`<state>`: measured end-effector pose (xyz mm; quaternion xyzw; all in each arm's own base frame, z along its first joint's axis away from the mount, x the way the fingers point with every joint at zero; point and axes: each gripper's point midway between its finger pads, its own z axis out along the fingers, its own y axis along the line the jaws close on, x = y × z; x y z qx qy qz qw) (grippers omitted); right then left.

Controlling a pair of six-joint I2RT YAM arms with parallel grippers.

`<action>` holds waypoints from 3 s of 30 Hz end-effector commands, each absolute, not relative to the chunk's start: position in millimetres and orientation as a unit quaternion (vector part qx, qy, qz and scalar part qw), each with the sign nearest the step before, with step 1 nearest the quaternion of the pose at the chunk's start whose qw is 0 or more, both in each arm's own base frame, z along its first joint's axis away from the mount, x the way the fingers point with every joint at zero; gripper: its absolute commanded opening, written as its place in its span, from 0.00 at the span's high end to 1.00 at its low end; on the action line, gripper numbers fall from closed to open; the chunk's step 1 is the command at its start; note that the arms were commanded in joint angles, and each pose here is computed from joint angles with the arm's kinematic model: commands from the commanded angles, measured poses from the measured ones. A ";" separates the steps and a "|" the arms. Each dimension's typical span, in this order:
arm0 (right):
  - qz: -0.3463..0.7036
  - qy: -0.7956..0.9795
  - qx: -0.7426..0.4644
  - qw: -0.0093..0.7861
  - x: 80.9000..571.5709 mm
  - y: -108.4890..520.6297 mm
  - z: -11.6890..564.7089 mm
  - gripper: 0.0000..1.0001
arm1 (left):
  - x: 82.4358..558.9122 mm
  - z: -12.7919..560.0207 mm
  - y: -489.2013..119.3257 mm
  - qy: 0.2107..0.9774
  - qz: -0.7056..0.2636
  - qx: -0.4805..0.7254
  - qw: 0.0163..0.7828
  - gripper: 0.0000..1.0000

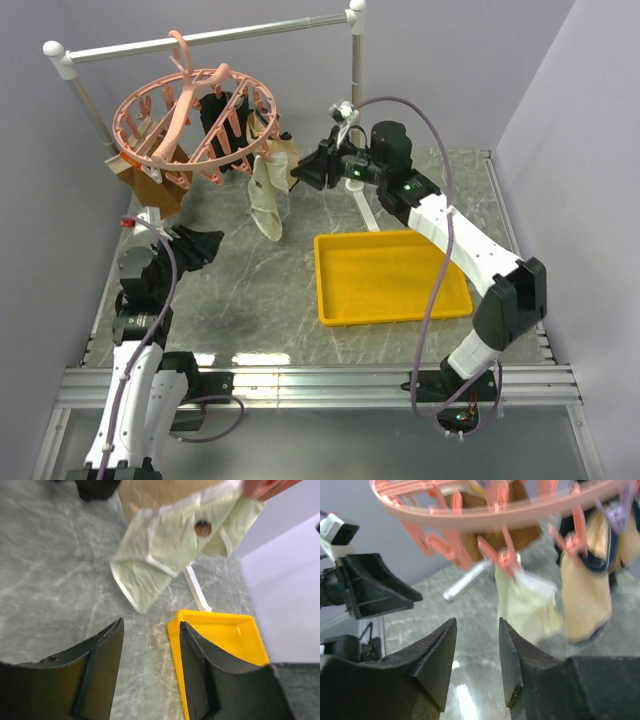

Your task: Clip the underwear to the hanger

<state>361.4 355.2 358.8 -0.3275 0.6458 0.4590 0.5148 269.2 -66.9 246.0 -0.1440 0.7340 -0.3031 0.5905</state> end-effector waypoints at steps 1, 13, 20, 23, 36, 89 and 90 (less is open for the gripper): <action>0.431 0.657 -0.301 0.541 343.4 335.3 366.1 0.55 | 275.4 250.7 -82.1 0.710 -0.361 -0.132 0.591 0.46; 0.434 0.671 -0.269 0.538 304.0 374.8 334.7 0.60 | 297.6 234.9 -86.2 0.686 -0.404 -0.158 0.585 0.43; 0.405 0.679 -0.232 0.568 323.1 402.1 318.9 0.63 | 287.1 238.5 -81.3 0.679 -0.378 -0.137 0.614 0.41; 0.414 0.660 -0.226 0.585 320.4 414.6 334.8 0.63 | 283.4 240.0 -76.6 0.674 -0.372 -0.151 0.620 0.41; 0.316 0.741 -0.158 0.571 349.7 422.1 280.8 0.61 | 287.4 226.5 -60.2 0.681 -0.341 -0.205 0.615 0.41; 0.599 0.600 -0.304 0.435 293.9 433.0 327.4 1.00 | 322.4 206.3 -109.6 0.650 -0.534 -0.298 0.451 0.20; 0.602 0.600 -0.303 0.432 293.7 432.8 327.3 1.00 | 323.3 204.9 -109.2 0.651 -0.533 -0.301 0.449 0.20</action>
